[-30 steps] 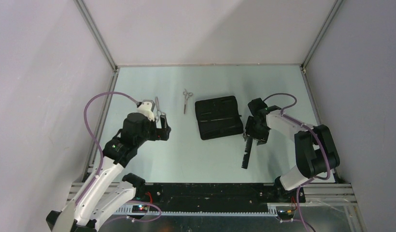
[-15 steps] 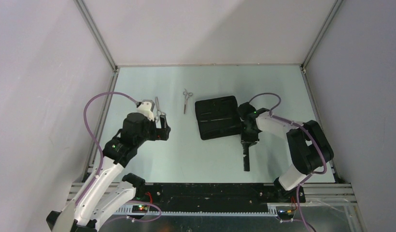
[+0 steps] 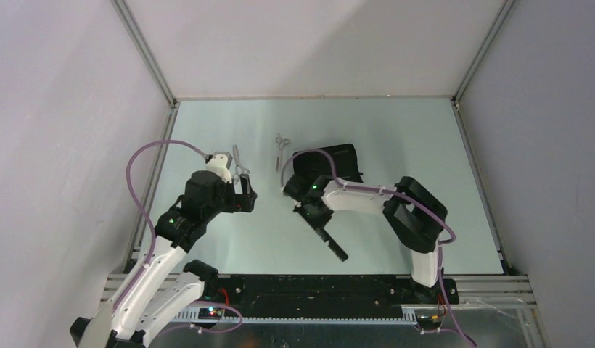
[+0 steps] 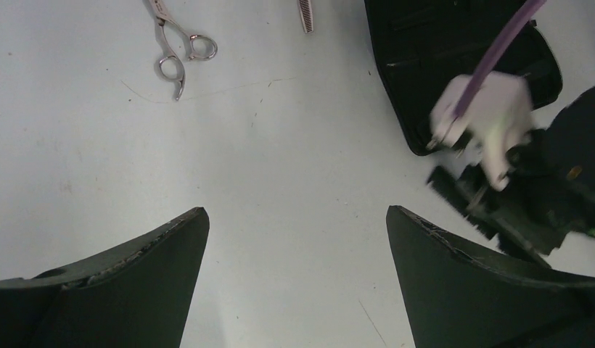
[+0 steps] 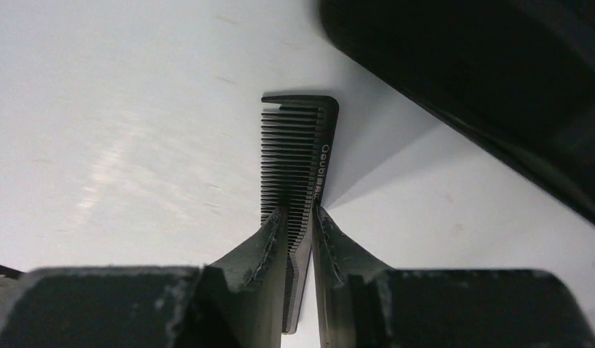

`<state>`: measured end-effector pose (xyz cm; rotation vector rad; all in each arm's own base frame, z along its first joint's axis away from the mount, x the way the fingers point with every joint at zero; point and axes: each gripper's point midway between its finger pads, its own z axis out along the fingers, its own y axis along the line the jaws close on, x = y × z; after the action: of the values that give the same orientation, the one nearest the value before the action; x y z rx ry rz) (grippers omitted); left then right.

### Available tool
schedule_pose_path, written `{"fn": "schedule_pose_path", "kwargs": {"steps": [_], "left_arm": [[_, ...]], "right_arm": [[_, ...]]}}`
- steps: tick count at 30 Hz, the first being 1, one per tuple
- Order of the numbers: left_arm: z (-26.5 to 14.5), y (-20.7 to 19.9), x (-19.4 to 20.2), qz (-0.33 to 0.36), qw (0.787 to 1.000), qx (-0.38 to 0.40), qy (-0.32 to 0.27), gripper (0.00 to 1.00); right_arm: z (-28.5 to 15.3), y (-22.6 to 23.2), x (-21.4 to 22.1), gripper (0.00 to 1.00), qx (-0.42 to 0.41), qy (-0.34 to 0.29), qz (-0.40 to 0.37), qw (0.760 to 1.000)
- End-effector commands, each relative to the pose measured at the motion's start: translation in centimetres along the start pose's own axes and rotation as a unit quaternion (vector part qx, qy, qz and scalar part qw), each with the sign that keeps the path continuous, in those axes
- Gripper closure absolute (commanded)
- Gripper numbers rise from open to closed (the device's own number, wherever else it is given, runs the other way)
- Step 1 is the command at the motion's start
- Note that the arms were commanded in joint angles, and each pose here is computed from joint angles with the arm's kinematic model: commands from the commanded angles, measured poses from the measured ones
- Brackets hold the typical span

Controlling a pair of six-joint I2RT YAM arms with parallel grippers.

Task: Sort the hair-cutting tools
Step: Adjust the comb at the center of the board, then pick up the comb at the center of the board.

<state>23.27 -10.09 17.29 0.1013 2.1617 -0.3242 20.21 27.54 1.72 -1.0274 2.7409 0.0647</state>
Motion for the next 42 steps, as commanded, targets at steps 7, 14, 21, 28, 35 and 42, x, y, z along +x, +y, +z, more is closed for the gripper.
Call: {"fn": "schedule_pose_path", "kwargs": {"steps": [7,14,21,28,35,42], "left_arm": [[-0.6,-0.3,-0.1,-0.07,0.997,0.01,-0.039,0.0],[1.3,-2.4,3.1,-0.141,0.988,0.056,0.017,0.02],[2.9,-5.9,5.5,-0.096,0.986,0.071,0.114,0.12],[4.8,-10.5,8.3,-0.056,0.973,0.096,0.203,0.36],[6.6,-12.2,10.9,-0.037,0.959,0.091,0.265,0.62],[6.9,-13.0,12.4,-0.029,0.95,0.09,0.299,0.77]], "right_arm": [[-4.8,4.5,-4.4,0.68,-0.015,-0.083,-0.106,0.991],[-9.1,1.9,-1.9,0.55,-0.025,-0.131,0.009,0.991],[-9.8,-1.1,1.1,0.44,-0.026,-0.178,0.125,0.976],[-12.1,-3.0,1.6,0.36,-0.065,-0.27,0.225,0.934],[-11.9,-3.8,2.8,0.3,-0.108,-0.279,0.29,0.909],[-10.3,-3.5,4.8,0.31,-0.11,-0.22,0.326,0.913]]}}
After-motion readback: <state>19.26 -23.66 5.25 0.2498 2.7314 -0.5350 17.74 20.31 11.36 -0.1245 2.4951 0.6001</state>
